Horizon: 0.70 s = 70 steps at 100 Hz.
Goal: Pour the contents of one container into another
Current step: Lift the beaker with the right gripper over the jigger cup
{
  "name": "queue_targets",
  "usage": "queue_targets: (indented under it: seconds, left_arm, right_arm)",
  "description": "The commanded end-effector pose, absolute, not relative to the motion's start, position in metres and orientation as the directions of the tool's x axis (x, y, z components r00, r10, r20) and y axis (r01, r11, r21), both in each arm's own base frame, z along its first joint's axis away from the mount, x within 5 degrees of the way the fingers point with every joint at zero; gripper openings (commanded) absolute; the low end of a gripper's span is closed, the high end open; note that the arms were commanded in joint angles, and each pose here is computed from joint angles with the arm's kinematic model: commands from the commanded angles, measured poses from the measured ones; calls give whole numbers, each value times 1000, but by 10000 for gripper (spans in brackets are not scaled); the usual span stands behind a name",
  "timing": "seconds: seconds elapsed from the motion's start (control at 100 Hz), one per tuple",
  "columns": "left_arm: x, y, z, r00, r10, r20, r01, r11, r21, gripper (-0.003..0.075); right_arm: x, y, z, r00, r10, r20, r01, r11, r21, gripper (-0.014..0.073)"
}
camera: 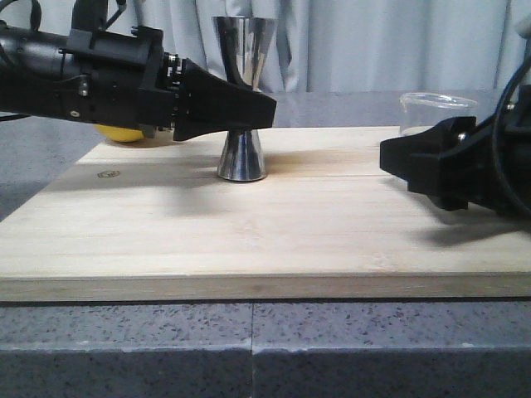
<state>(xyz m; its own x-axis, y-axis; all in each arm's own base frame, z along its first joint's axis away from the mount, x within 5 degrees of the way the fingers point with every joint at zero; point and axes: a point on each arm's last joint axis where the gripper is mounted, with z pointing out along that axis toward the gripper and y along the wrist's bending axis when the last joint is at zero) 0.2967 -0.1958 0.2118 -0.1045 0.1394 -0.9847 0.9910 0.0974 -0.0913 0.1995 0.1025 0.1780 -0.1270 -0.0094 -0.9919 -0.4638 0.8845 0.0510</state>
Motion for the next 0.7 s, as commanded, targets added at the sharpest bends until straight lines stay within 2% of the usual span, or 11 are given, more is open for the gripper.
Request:
queue_targets:
  seconds: [0.0,0.28,0.69]
  left_arm:
    - [293,-199,242,-59,-2,-998,997,58,-59,61]
    - [293,-199,242,-59,-2,-998,997,58,-59,61]
    - [293,-199,242,-59,-2,-998,997,58,-59,62]
  right_arm:
    - [203,104,195,-9,55,-998,-464,884,53,271]
    - [204,98,202,53,54,-997,-413,910,28,271]
    - [218,105,225,18,24,-1000,-425,905,14,270]
